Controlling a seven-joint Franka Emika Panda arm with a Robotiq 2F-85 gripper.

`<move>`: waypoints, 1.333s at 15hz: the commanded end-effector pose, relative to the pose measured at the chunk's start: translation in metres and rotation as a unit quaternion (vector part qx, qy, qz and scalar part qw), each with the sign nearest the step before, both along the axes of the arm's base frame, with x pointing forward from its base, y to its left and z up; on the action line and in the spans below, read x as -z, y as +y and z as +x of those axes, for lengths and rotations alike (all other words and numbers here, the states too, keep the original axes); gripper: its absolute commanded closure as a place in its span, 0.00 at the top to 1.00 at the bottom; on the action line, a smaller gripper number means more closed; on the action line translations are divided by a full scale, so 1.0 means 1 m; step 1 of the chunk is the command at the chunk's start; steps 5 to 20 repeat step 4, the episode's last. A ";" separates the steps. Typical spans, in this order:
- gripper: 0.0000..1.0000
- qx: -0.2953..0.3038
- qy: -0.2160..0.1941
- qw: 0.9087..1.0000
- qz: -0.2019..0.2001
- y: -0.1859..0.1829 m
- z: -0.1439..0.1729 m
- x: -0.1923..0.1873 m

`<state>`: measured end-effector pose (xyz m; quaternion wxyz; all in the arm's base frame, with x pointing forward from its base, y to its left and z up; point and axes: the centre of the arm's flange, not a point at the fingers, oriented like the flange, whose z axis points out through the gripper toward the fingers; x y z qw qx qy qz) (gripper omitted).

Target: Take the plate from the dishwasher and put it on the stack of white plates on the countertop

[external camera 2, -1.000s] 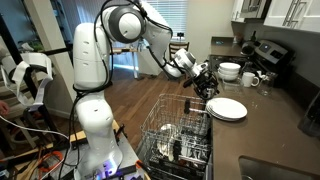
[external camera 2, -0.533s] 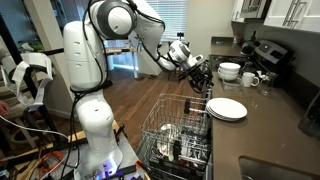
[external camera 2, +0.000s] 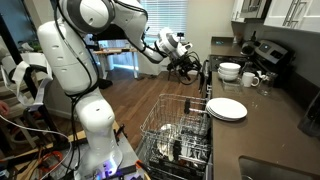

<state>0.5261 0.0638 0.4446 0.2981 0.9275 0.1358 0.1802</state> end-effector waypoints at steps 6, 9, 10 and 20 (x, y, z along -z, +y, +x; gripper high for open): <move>1.00 -0.007 -0.009 1.000 0.002 0.008 -0.016 -0.011; 1.00 -0.007 -0.009 1.000 0.002 0.008 -0.016 -0.011; 1.00 -0.007 -0.009 1.000 0.002 0.008 -0.016 -0.011; 1.00 -0.007 -0.009 1.000 0.002 0.008 -0.016 -0.011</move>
